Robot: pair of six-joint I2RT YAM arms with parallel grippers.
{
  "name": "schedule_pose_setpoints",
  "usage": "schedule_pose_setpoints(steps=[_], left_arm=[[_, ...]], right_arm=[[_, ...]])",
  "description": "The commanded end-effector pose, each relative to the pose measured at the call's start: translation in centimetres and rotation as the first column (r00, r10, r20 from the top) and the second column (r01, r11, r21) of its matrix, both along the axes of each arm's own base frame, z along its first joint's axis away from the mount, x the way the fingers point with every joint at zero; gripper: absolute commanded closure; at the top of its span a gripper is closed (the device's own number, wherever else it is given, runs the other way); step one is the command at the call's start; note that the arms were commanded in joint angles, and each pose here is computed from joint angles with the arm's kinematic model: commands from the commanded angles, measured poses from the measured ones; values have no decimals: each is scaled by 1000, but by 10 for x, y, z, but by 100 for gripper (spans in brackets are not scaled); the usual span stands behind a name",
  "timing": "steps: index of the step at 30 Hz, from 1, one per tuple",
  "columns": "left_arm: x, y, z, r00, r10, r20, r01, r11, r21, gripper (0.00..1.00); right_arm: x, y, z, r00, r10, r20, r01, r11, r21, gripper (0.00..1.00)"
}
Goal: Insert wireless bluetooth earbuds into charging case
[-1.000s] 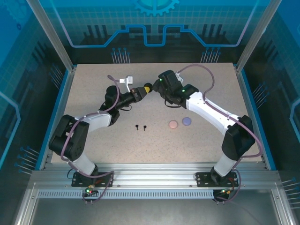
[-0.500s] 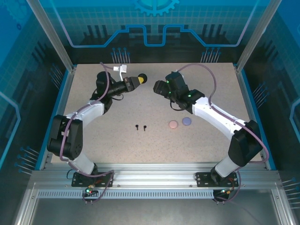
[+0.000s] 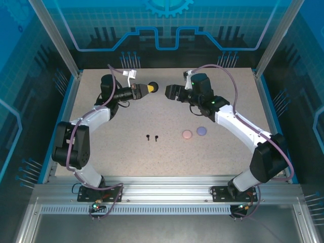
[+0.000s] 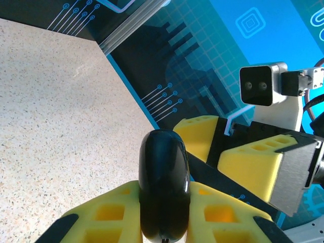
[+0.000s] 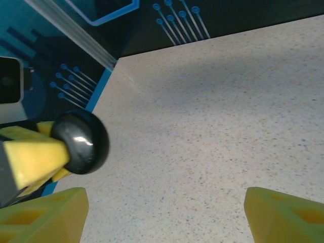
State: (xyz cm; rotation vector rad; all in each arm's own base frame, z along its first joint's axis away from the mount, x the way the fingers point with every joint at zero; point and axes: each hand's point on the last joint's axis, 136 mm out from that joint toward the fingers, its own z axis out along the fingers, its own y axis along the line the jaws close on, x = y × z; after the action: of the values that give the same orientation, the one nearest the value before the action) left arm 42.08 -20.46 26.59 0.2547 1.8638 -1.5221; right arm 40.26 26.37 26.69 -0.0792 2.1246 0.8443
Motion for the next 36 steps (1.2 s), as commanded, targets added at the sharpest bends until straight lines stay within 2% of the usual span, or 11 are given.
schedule_pose_setpoints(steps=[1, 20, 36], left_arm=[[-1, -1, 13, 999, -29, 45, 30, 999, -14, 95], [-10, -14, 24, 996, -66, 61, 67, 998, -17, 95], [-22, -20, 52, 988, -98, 119, 101, 994, -27, 95]], right_arm=[[4, 14, 14, 996, 73, 46, -75, 997, 33, 19], [26, 50, 8, 994, 112, 14, -112, 993, 36, 19], [49, 26, -36, 995, -11, -98, 14, 1000, 26, 23]])
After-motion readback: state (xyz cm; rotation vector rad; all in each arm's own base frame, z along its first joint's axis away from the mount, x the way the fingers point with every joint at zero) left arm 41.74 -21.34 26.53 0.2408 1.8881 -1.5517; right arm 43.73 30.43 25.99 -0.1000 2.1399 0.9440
